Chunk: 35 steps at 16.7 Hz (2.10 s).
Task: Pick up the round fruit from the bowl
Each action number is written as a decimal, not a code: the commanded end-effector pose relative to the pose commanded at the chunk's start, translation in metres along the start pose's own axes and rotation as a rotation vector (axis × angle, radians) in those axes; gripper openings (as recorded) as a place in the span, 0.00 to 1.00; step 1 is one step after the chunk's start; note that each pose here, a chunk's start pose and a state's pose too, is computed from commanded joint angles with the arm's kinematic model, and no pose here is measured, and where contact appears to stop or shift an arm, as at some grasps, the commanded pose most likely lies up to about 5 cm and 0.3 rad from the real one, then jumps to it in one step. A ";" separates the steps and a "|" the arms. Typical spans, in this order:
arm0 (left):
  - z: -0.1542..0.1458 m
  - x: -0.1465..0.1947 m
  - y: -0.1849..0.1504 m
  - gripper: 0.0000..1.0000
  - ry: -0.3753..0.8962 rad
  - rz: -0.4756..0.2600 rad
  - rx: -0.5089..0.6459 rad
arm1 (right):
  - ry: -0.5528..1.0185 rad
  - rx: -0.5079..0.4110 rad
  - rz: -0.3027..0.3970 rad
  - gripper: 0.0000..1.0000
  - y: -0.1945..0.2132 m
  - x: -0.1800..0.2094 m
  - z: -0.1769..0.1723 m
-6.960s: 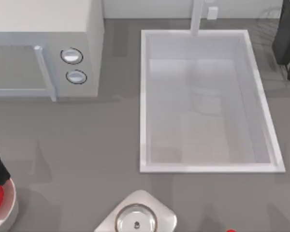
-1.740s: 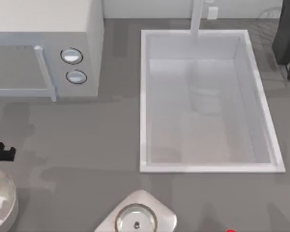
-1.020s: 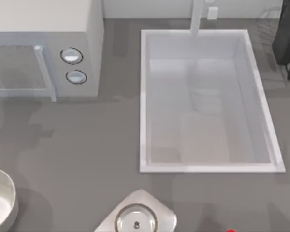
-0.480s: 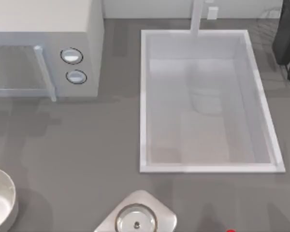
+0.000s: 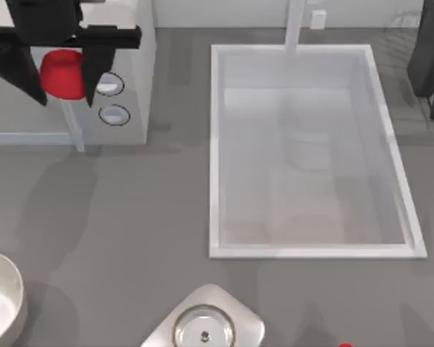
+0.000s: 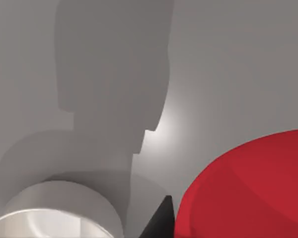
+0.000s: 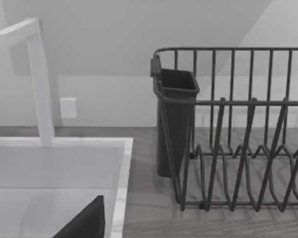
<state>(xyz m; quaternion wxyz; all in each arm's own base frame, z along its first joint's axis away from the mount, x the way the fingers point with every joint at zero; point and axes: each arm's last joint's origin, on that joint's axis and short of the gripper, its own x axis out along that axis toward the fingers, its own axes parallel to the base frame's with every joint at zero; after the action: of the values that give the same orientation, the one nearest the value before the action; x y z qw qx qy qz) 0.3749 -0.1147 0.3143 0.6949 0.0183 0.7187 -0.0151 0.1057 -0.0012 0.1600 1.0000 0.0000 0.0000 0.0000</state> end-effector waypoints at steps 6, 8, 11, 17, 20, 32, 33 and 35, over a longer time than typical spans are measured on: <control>0.040 0.043 -0.065 0.00 -0.032 -0.004 -0.026 | 0.000 0.000 0.000 1.00 0.000 0.000 0.000; 0.041 0.044 -0.065 0.00 -0.034 -0.004 -0.027 | 0.000 0.000 0.000 1.00 0.000 0.000 0.000; 0.041 0.045 -0.064 0.00 -0.029 -0.003 -0.029 | 0.000 0.000 0.000 1.00 0.000 0.000 0.000; 0.047 0.090 -0.071 0.00 -0.035 -0.008 -0.018 | 0.000 0.000 0.000 1.00 0.000 0.000 0.000; 0.046 0.129 -0.070 0.00 -0.028 -0.005 -0.018 | 0.000 0.000 0.000 1.00 0.000 0.000 0.000; 0.045 0.154 -0.066 0.30 -0.034 -0.004 -0.027 | 0.000 0.000 0.000 1.00 0.000 0.000 0.000; 0.045 0.154 -0.066 0.38 -0.034 -0.004 -0.027 | 0.000 0.000 0.000 1.00 0.000 0.000 0.000; 0.045 0.154 -0.066 0.53 -0.034 -0.004 -0.027 | 0.000 0.000 0.000 1.00 0.000 0.000 0.000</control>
<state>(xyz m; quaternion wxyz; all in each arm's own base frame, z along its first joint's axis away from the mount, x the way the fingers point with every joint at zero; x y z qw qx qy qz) 0.4111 -0.1816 0.1590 0.7071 0.0071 0.7071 -0.0071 0.1057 -0.0012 0.1600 1.0000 0.0000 0.0000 0.0000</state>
